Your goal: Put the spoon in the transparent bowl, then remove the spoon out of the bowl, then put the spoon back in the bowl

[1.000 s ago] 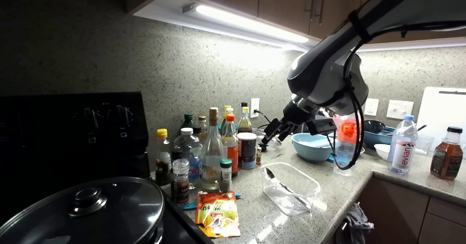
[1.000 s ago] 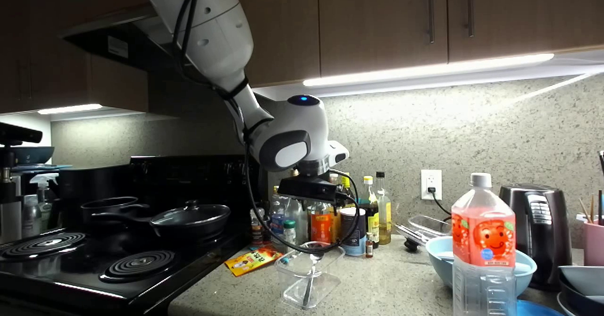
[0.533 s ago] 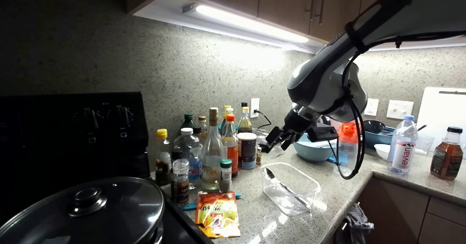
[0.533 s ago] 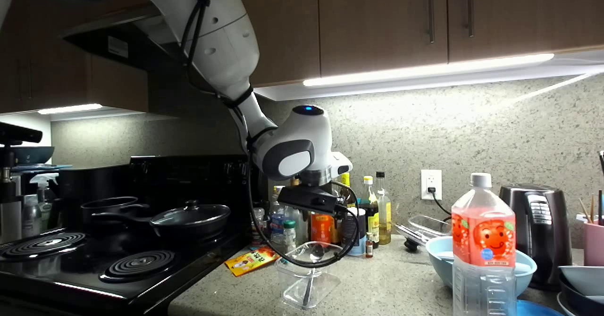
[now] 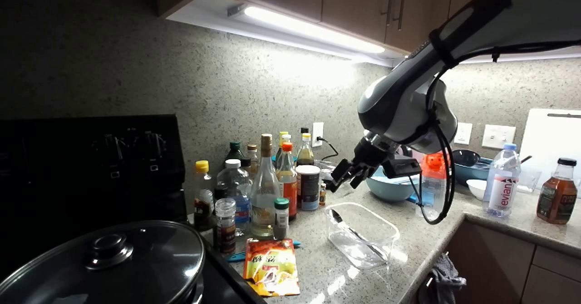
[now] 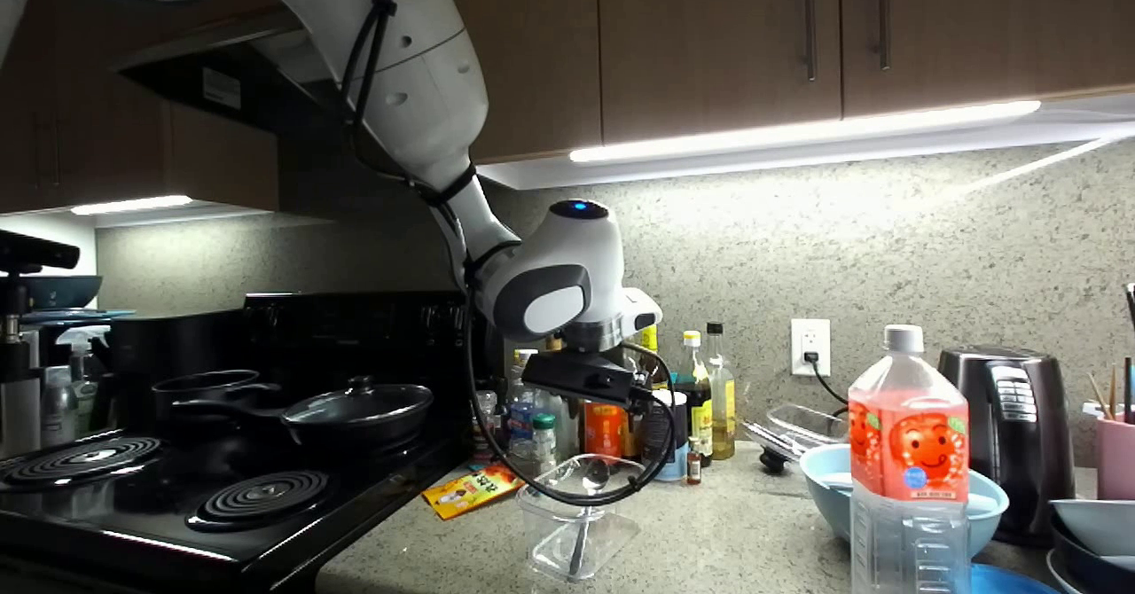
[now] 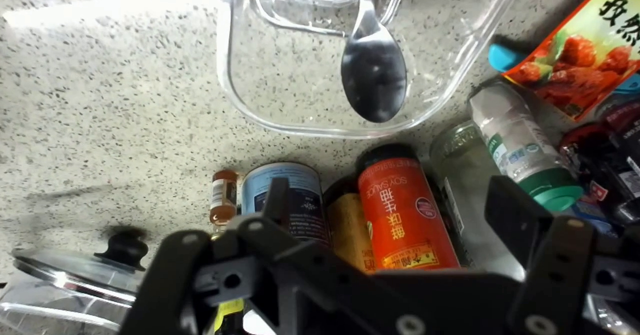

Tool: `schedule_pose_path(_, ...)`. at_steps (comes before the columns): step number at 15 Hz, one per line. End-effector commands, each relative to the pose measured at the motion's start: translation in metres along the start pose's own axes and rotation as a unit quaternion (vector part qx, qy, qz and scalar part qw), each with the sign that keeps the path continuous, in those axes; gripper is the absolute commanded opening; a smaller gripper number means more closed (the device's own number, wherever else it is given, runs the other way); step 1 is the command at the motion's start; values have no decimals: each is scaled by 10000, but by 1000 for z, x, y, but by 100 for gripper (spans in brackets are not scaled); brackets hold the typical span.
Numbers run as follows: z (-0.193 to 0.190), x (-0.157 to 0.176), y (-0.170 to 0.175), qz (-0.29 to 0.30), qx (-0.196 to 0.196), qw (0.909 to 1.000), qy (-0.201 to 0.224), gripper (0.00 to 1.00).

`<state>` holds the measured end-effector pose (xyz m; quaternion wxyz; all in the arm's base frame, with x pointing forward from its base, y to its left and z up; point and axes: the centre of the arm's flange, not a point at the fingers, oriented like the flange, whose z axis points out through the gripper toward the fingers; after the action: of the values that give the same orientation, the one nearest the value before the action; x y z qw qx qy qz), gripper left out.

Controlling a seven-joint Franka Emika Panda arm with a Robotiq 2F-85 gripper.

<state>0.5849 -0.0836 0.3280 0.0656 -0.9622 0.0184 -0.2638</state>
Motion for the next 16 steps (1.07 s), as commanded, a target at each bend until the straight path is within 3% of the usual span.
schedule_pose_path(1,15,-6,-2,-169,-61,9994,-305,100)
schedule_pose_path(6,37,-11,0,-346,-175,9962,-784,100)
schedule_pose_path(13,49,-9,-6,-477,-274,9920,-1133,100)
schedule_pose_path(16,66,-11,-2,-271,122,9871,-1571,100)
